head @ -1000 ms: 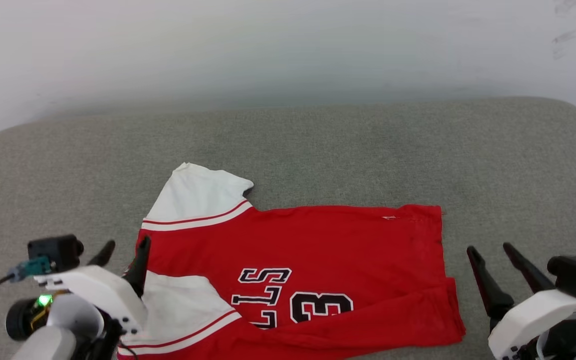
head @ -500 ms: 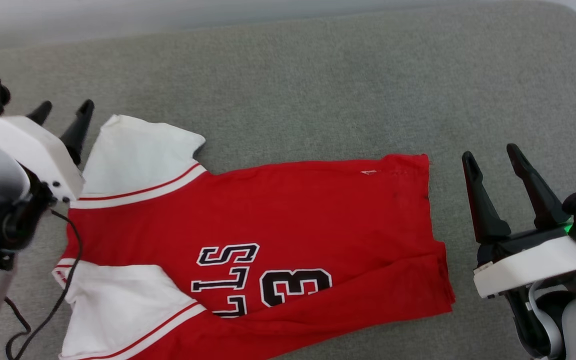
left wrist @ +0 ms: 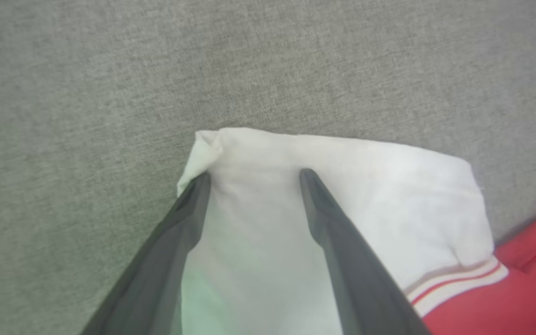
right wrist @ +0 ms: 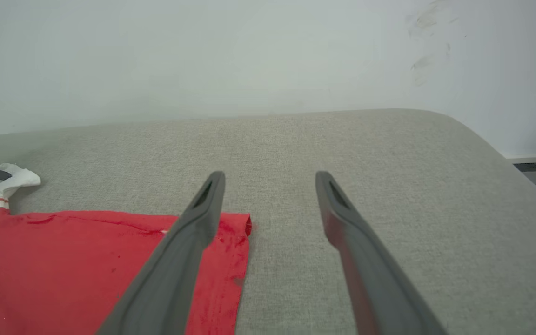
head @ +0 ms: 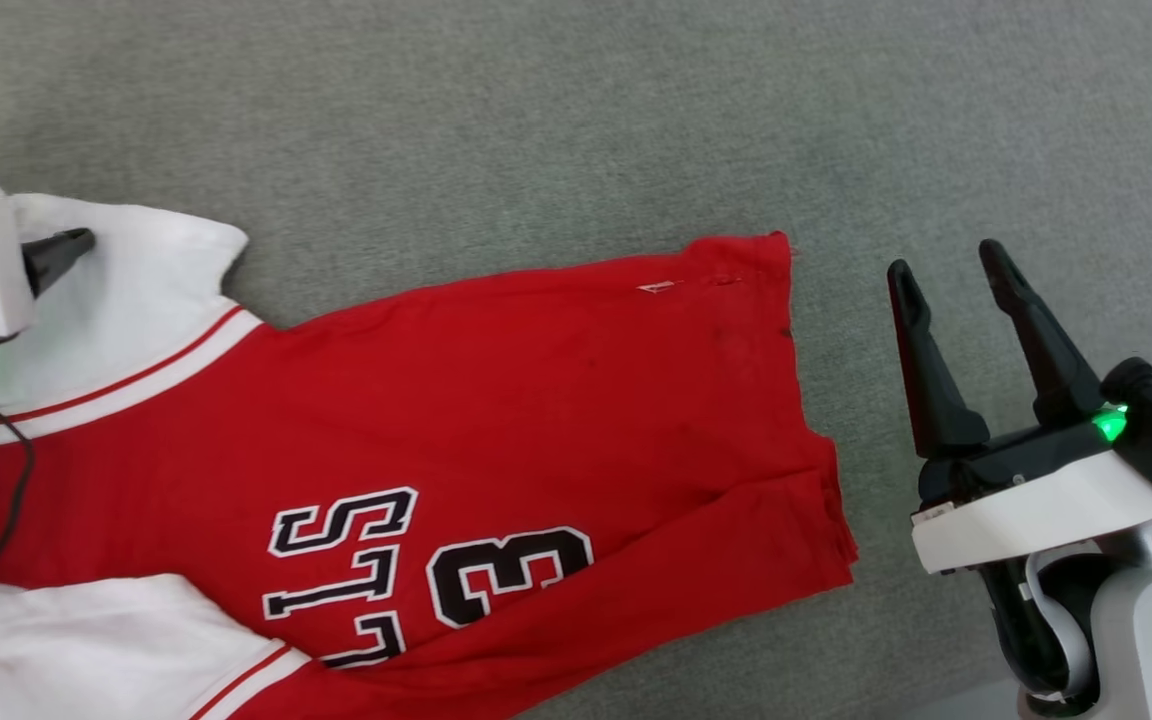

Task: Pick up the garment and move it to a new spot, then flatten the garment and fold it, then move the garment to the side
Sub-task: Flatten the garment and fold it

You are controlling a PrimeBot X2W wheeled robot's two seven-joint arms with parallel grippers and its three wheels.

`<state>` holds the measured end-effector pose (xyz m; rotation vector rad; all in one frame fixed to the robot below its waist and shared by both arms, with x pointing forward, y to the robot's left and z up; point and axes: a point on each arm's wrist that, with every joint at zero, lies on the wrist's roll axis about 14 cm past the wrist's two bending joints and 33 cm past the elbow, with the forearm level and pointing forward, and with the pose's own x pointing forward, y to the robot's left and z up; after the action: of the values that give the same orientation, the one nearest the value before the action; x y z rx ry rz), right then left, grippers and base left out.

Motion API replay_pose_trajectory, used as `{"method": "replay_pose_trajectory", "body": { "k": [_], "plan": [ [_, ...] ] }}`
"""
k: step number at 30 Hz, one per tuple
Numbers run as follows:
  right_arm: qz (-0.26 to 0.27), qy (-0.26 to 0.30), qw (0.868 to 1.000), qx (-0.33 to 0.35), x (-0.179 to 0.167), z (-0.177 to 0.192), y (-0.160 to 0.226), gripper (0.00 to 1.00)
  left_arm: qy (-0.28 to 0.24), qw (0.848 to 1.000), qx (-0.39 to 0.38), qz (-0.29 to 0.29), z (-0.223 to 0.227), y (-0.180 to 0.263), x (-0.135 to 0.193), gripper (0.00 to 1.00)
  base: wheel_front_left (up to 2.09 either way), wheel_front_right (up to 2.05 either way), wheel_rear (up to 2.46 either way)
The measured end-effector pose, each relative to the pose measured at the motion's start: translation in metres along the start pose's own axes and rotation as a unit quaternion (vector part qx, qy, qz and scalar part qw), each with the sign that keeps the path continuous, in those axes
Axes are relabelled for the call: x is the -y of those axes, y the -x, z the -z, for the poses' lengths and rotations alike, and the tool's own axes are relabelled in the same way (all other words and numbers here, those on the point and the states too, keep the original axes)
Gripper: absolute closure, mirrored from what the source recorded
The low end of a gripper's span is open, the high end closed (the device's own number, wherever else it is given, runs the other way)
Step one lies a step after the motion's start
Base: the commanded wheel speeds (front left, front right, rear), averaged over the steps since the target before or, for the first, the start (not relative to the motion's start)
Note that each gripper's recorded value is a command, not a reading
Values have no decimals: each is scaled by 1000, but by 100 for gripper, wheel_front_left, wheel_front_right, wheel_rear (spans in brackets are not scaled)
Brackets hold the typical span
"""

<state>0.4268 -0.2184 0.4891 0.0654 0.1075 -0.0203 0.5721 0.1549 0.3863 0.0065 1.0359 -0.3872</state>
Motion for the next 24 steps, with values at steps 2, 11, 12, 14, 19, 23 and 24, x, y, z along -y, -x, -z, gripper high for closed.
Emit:
{"method": "replay_pose_trajectory", "body": {
  "k": [2,11,12,14,19,23,24],
  "plan": [
    [5,-3,1000,-7,3,5,1,0,4,1000,-24,-5,4,-8,-4,0,0,0,0],
    [16,-17,999,-23,9,15,3,0,33,997,-63,-7,13,-24,-2,100,0,0,0],
    [14,-20,999,-26,8,16,3,0,34,998,-59,-7,12,-24,-1,100,0,0,0],
    [8,-25,999,-37,6,19,3,0,34,998,-50,-8,11,-22,0,100,0,0,0],
    [-7,-41,996,-83,5,27,-3,0,27,999,-16,-14,2,-9,-1,100,0,0,0],
    [-26,-49,985,-164,6,48,-10,0,16,1000,14,-12,-6,6,1,100,0,0,0],
    [-32,-52,981,-184,4,53,-13,0,12,1000,25,-14,-11,12,0,100,0,0,0]
  ]
}}
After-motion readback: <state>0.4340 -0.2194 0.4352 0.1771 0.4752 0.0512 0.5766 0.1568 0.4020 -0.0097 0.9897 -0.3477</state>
